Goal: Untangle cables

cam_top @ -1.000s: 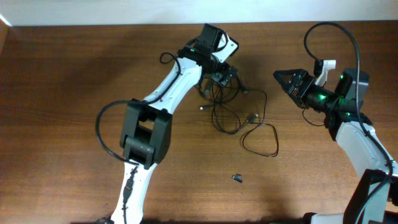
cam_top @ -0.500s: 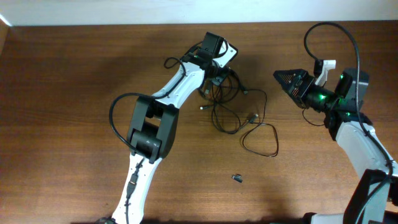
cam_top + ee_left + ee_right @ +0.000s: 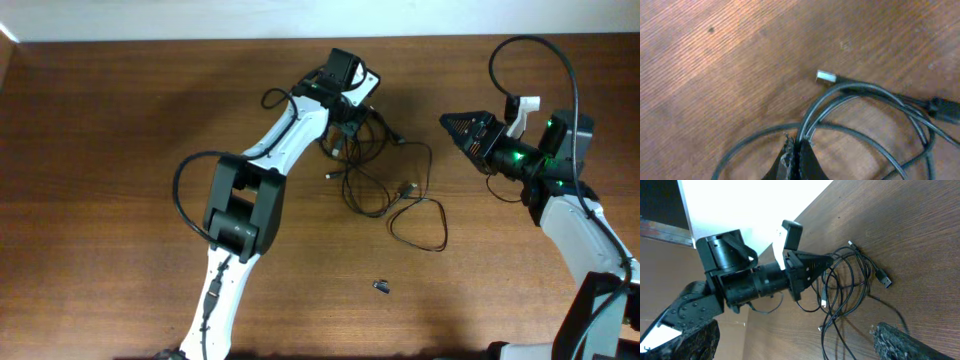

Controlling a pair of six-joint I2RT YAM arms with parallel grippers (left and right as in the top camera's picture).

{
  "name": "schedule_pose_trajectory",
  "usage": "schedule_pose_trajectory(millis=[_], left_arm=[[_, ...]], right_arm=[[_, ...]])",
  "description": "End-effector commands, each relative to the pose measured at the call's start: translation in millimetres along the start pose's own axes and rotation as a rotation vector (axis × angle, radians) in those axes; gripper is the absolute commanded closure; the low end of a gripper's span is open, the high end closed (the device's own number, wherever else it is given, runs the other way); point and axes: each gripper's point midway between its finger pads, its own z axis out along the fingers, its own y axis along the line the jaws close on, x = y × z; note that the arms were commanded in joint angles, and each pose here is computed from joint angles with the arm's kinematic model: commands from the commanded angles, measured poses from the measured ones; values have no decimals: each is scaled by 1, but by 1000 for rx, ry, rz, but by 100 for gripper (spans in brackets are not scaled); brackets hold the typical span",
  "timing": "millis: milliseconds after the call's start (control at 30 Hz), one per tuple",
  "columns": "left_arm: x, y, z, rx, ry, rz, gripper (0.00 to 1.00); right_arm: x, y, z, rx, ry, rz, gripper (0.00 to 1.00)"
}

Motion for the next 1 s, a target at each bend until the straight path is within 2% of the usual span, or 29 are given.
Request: schedule_pose_trajectory(millis=[0,167,300,367,433,500,567,633,767,967], left_arm=[[-59,-4,-94,90,-149,-141,100],[-102,-30,-206,286,-335,-109,100],[-115,-38,-261,367,-431,-83,100],[-115,-32,-263,352,-436,-89,100],[-107,-19,-252,274,-395,-118,100],[-99,-16,-243,254,-355,-136,100],[-99,-21,-239,269,-342,-166,100],[-102,-32,-238,289,-342,-187,100],[-107,-74,-236,339,-333,-130,100],[-106,-119,-240,456,-315,-78,100]], right_arm=[[-2,2,-1,1,-9,-22,1],[-2,2,-1,1,-9,-22,1],[-1,3,-1,-7,-3,-18,1],[-3,7,-1,-22,-6,-16,1],[-1,26,-2,-112,24,-37,1],[6,67,-8,-295,91,-155,2],[16,97,-9,-402,136,-244,1],[30,120,-2,-471,166,-333,1],[64,169,9,-616,190,-546,1],[67,161,19,-585,178,-570,1]])
